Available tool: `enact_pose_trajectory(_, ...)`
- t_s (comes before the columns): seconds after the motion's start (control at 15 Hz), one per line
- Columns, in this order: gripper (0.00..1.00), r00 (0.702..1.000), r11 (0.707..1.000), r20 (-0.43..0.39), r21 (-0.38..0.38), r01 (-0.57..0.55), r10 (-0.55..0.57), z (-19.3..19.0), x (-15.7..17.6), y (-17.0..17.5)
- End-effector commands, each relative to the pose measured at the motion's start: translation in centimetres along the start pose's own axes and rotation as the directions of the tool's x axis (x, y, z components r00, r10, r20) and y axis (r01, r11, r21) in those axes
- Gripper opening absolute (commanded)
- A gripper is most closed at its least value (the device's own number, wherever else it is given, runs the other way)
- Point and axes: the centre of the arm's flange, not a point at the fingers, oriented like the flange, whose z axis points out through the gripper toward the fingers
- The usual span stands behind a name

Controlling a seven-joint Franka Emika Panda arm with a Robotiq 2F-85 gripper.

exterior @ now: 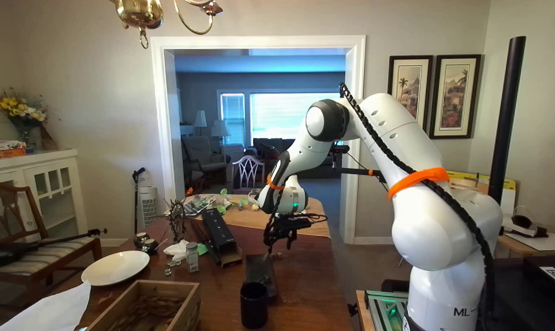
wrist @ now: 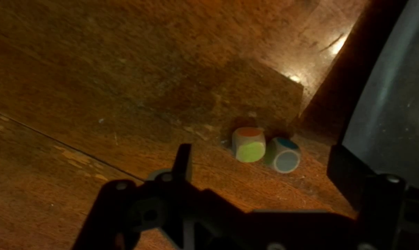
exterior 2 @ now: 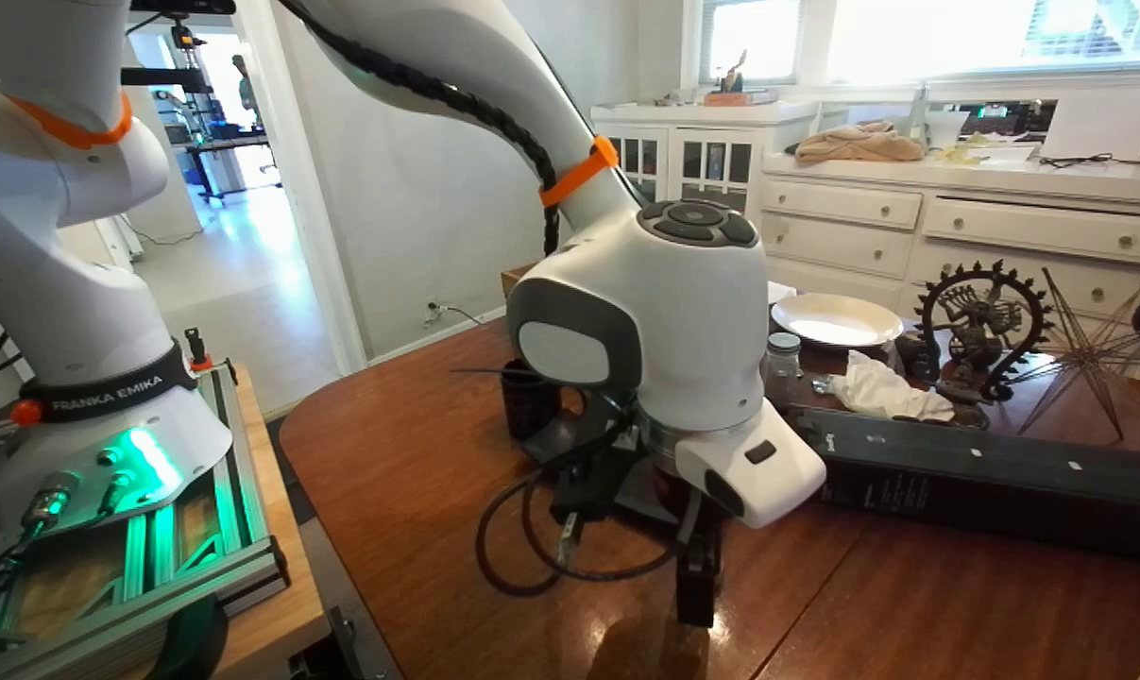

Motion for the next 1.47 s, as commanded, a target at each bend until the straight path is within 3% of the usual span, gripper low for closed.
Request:
enact_pose_trajectory(0.0, 0.78, 1.0, 1.0, -0.002, -0.006, -0.006, 0.006, 0.48, -0.25, 0.31)
enact_pose_trajectory(0.2, 0.61, 1.0, 1.0, -0.002, -0.007, -0.007, 0.007, 0.52, -0.28, 0.38)
enact_pose_trajectory(0.73, 0.0, 1.0, 1.0, -0.004, -0.008, -0.007, 0.007, 0.45, -0.19, 0.33)
enact_pose_trajectory(1.2, 0.0, 1.0, 1.0, -0.003, 0.004, -0.008, 0.008, -0.04, -0.04, 0.16)
enact_pose_trajectory(1.27, 0.1, 1.0, 1.0, -0.003, 0.004, -0.008, 0.008, -0.02, -0.06, 0.15)
enact_pose_trajectory(1.33, 0.27, 1.0, 1.0, -0.004, 0.004, -0.007, 0.007, -0.07, -0.06, 0.13)
enact_pose_trajectory(1.4, 0.34, 1.0, 1.0, -0.003, 0.006, -0.007, 0.007, -0.1, -0.04, 0.09)
